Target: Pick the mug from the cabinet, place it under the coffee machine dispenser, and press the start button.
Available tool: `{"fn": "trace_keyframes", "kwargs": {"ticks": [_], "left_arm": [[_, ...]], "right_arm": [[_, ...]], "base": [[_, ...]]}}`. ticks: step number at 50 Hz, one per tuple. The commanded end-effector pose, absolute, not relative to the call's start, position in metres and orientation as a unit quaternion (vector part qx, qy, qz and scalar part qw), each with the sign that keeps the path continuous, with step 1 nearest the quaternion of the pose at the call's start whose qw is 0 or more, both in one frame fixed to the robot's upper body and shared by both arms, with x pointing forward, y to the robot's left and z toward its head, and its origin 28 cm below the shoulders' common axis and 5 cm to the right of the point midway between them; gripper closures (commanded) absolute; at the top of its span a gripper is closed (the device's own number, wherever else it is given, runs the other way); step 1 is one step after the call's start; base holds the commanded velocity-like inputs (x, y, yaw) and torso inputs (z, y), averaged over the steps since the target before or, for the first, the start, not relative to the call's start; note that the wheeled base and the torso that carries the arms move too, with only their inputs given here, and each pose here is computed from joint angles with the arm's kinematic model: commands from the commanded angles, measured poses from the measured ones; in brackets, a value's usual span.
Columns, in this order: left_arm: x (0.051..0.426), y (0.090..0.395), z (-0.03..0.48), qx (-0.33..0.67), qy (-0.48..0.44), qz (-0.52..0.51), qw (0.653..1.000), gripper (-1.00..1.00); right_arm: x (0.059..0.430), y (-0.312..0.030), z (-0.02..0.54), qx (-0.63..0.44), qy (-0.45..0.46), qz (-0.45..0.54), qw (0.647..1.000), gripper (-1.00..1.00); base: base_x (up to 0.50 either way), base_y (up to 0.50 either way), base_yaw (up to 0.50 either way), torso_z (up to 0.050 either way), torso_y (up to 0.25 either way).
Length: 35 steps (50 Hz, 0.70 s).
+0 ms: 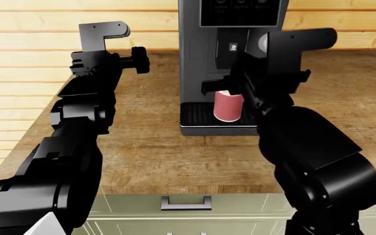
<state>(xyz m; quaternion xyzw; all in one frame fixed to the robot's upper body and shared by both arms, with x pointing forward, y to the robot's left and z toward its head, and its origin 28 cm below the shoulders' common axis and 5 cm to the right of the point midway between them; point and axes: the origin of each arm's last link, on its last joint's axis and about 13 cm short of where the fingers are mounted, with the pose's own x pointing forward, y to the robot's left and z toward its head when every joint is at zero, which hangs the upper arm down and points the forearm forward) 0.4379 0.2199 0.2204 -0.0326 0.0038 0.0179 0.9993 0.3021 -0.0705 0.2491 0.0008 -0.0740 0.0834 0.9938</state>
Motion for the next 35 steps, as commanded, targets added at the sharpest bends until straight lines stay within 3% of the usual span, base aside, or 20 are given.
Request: {"fn": "trace_keyframes", "kwargs": {"ticks": [1, 35], "left_arm": [[0.438, 0.220, 0.220, -0.032, 0.003, 0.018, 0.999, -1.00], [0.438, 0.220, 0.221, -0.031, 0.003, 0.016, 0.999, -1.00]], "right_arm": [[0.309, -0.068, 0.251, 0.000, -0.070, 0.081, 0.994, 1.00], [0.326, -0.067, 0.248, 0.001, -0.052, 0.070, 0.996, 1.00]], "base": [[0.00, 0.00, 0.00, 0.000, 0.000], [0.00, 0.00, 0.00, 0.000, 0.000]]}}
